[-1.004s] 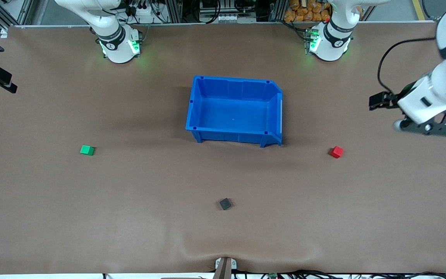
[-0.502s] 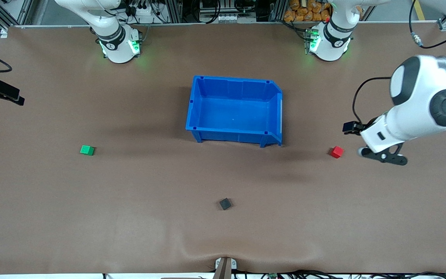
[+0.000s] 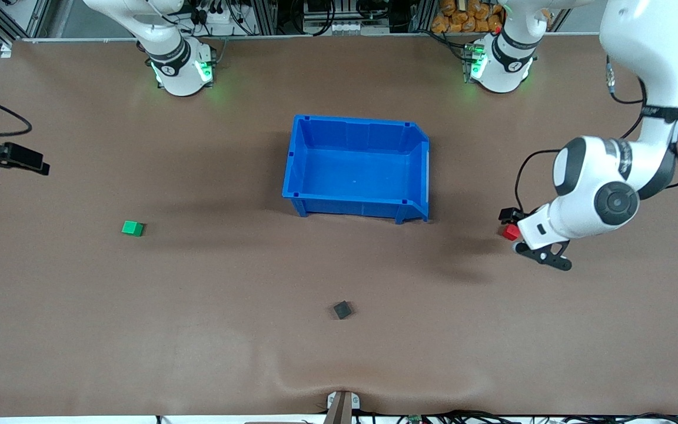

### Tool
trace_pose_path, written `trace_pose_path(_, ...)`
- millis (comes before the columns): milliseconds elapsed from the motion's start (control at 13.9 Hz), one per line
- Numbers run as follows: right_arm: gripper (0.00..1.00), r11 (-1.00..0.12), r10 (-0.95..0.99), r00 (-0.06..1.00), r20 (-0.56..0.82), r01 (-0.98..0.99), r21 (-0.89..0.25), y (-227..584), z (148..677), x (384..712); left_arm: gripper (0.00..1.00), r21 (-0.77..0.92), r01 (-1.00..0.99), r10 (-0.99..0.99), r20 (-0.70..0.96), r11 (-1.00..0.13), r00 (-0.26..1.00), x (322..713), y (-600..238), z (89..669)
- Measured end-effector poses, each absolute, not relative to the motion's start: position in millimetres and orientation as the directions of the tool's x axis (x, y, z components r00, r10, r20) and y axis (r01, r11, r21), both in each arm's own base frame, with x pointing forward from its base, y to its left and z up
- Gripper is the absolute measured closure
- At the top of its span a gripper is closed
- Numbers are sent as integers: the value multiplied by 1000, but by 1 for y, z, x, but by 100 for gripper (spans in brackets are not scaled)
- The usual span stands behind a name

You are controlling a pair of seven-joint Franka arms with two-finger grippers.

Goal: Attach green and red cubes to black cube
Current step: 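Move the left gripper down over the red cube, then grasp the red cube with the left gripper while the right gripper reaches the green cube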

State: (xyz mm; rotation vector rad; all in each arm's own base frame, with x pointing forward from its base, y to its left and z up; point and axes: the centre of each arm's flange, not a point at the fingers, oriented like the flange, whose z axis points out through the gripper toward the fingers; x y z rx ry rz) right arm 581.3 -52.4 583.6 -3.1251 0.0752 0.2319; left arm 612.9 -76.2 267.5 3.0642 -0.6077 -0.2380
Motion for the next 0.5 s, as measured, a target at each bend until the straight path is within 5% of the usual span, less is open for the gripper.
trace_pose_path(502, 0, -998, -69, 979, -193, -71, -2, -66, 534, 605, 0, 29, -409, -409, -151, -912, 900, 598, -73, 197)
